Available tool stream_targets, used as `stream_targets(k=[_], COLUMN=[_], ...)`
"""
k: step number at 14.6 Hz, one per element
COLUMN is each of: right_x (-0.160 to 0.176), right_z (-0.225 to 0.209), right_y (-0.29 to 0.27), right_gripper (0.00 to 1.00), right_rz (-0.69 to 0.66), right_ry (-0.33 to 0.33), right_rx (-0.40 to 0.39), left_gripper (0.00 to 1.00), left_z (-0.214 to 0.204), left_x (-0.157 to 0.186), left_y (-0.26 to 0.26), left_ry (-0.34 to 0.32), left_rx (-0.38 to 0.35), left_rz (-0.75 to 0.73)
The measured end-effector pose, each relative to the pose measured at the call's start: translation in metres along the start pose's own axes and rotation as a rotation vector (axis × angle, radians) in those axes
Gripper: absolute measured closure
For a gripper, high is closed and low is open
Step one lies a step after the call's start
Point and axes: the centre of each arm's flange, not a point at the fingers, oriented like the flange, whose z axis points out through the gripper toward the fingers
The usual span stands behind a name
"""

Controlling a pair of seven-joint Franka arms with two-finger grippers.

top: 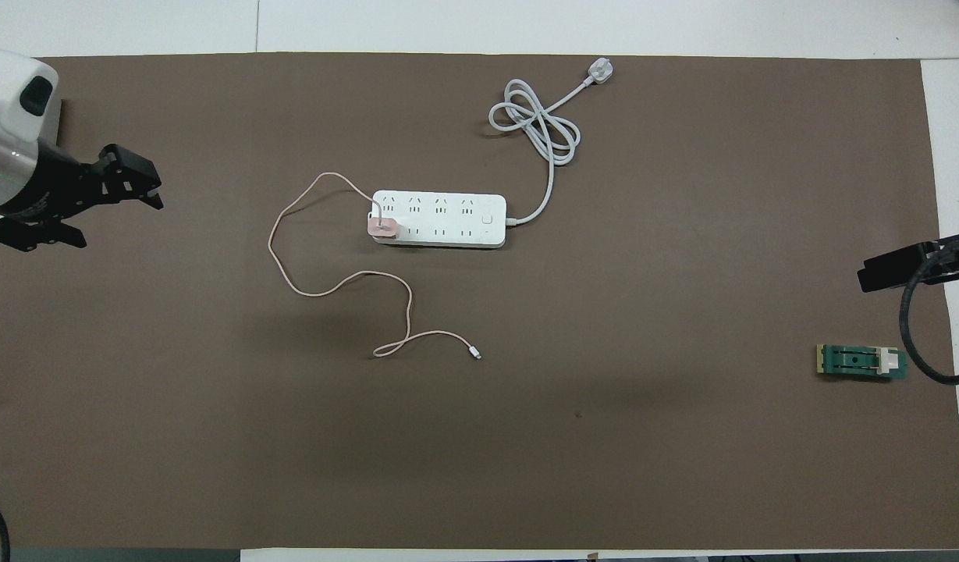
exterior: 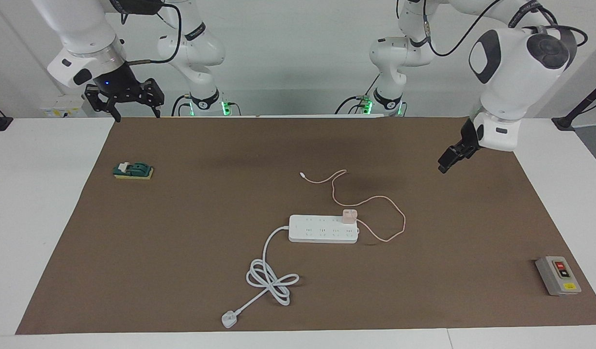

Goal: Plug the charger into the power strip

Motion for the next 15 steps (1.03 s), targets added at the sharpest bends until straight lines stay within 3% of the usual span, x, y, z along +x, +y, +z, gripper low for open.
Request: stream_targets(k=[7,15], right_x=[0.0,0.0], right_z=[0.0,0.0], right_y=[0.0,0.0], right_gripper=[0.0,0.0], right_rz=[0.0,0.0], right_ry=[0.0,0.0], right_rx=[0.0,0.0], left_gripper=[0.0,0.0], left_z=[-0.036,-0.038], left_x=[-0.01,-0.025], left_y=[-0.066,-0.066], left_ry=[-0.029,-0.073], left_rx=[0.006,0.018], left_rz=[0.235,0.272])
